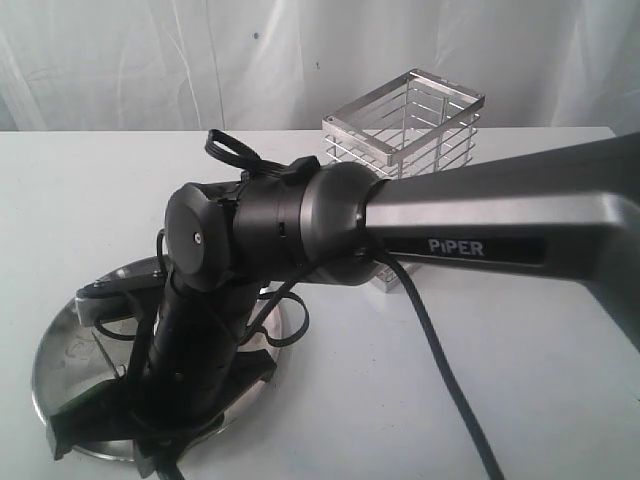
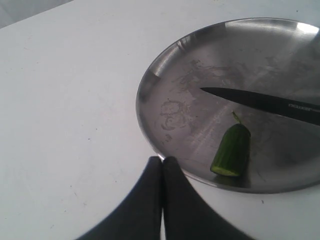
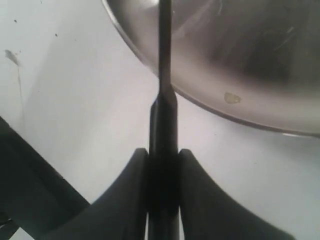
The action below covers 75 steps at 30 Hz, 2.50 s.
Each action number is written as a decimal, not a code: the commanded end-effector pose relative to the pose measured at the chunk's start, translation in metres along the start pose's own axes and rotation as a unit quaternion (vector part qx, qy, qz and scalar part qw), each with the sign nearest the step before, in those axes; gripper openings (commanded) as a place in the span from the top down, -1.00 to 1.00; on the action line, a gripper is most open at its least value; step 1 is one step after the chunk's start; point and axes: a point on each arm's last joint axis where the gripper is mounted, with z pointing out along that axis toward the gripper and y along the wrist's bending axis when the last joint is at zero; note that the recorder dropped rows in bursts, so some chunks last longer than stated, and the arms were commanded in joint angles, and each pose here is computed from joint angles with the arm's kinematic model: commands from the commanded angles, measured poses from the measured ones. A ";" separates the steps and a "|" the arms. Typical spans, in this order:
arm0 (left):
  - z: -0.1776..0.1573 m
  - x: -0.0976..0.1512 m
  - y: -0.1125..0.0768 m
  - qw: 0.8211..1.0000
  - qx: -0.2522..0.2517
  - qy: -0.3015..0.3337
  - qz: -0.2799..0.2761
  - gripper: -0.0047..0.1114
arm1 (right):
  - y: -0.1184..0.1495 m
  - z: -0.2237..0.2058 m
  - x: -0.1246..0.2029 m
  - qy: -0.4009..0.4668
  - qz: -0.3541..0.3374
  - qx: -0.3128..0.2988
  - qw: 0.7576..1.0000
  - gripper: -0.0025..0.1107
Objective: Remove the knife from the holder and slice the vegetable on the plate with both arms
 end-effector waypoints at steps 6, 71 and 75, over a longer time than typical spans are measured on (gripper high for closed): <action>0.000 0.001 -0.001 1.000 0.003 -0.001 -0.004 0.92 | 0.002 -0.001 -0.001 -0.009 -0.002 -0.013 1.000 0.91; 0.000 0.001 -0.001 1.000 0.003 -0.001 -0.004 0.92 | -0.009 0.027 -0.013 0.007 0.009 -0.031 0.999 0.91; 0.000 0.001 -0.001 1.000 0.003 -0.001 -0.004 0.92 | -0.010 0.027 -0.012 0.008 0.007 -0.028 1.000 0.91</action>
